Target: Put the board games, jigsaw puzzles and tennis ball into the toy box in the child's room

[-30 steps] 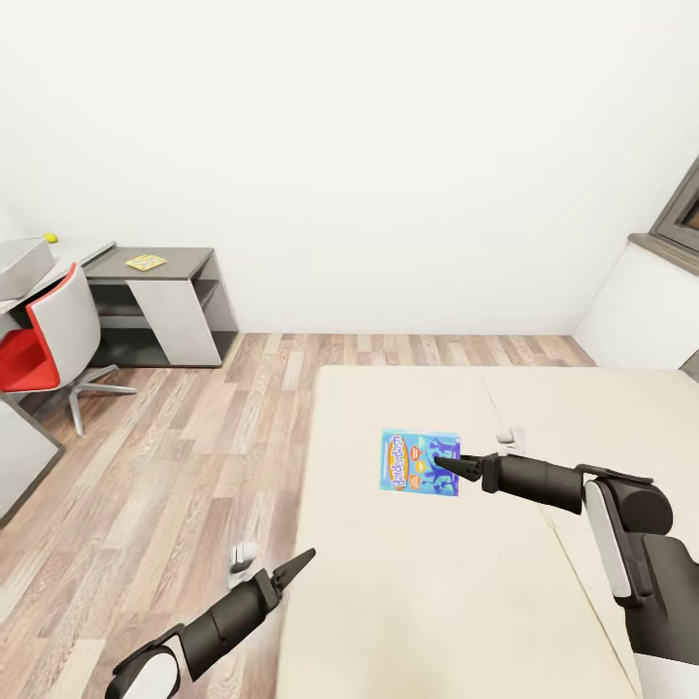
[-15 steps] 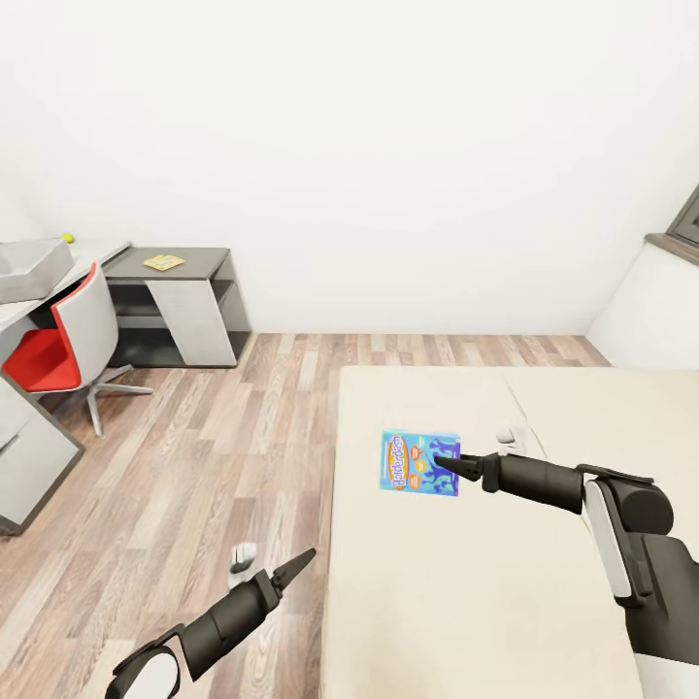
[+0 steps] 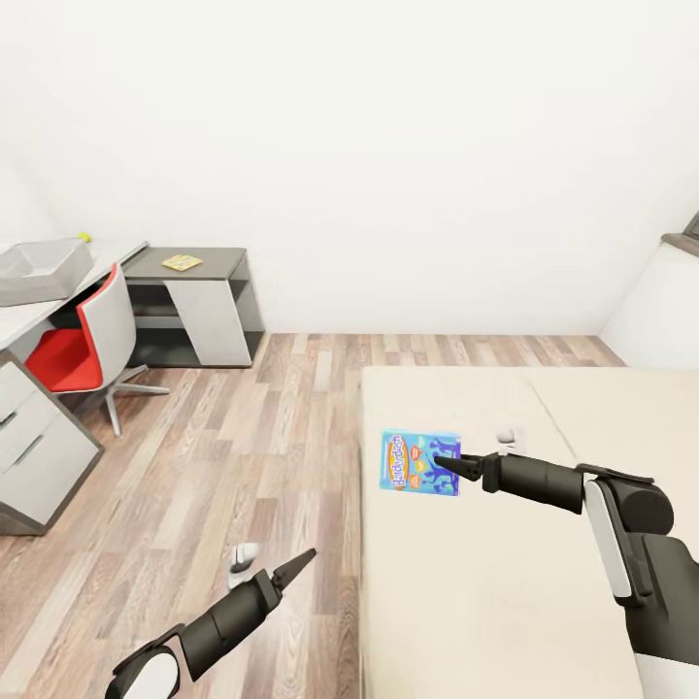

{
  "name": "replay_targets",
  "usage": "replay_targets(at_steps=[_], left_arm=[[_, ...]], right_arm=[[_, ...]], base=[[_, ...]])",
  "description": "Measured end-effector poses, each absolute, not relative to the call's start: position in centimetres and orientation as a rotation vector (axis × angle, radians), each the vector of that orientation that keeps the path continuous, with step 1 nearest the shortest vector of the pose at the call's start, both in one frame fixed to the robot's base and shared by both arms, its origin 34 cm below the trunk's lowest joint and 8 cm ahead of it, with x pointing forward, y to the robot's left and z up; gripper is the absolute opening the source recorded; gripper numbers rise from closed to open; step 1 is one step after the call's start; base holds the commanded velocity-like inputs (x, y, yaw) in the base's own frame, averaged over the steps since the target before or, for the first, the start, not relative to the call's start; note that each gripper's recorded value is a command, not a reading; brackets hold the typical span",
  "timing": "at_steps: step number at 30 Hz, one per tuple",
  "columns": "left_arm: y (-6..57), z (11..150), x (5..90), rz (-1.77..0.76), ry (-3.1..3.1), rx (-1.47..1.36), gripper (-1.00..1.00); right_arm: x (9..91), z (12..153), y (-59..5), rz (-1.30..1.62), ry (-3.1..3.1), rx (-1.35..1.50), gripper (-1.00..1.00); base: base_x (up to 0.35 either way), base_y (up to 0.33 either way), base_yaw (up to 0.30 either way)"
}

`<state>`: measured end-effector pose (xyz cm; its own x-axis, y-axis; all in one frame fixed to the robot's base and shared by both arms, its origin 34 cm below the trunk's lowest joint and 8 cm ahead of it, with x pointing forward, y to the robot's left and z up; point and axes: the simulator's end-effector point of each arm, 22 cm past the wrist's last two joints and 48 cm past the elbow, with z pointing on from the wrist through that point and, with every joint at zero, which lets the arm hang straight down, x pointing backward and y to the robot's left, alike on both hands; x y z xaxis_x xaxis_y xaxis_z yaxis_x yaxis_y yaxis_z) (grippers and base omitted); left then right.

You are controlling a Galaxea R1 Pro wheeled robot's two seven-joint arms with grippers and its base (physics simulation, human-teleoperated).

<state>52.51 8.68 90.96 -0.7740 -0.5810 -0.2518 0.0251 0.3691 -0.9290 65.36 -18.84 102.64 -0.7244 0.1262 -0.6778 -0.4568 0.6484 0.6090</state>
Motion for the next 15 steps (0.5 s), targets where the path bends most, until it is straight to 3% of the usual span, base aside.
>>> replay_targets(at_steps=[15], left_arm=[[8.69,90.98,52.54,-1.424,2.078,-0.478,1.00]], right_arm=[[65.37,102.65,-18.84,1.051,2.153,-0.255,-1.00]], base=[[0.000,0.296,0.000]])
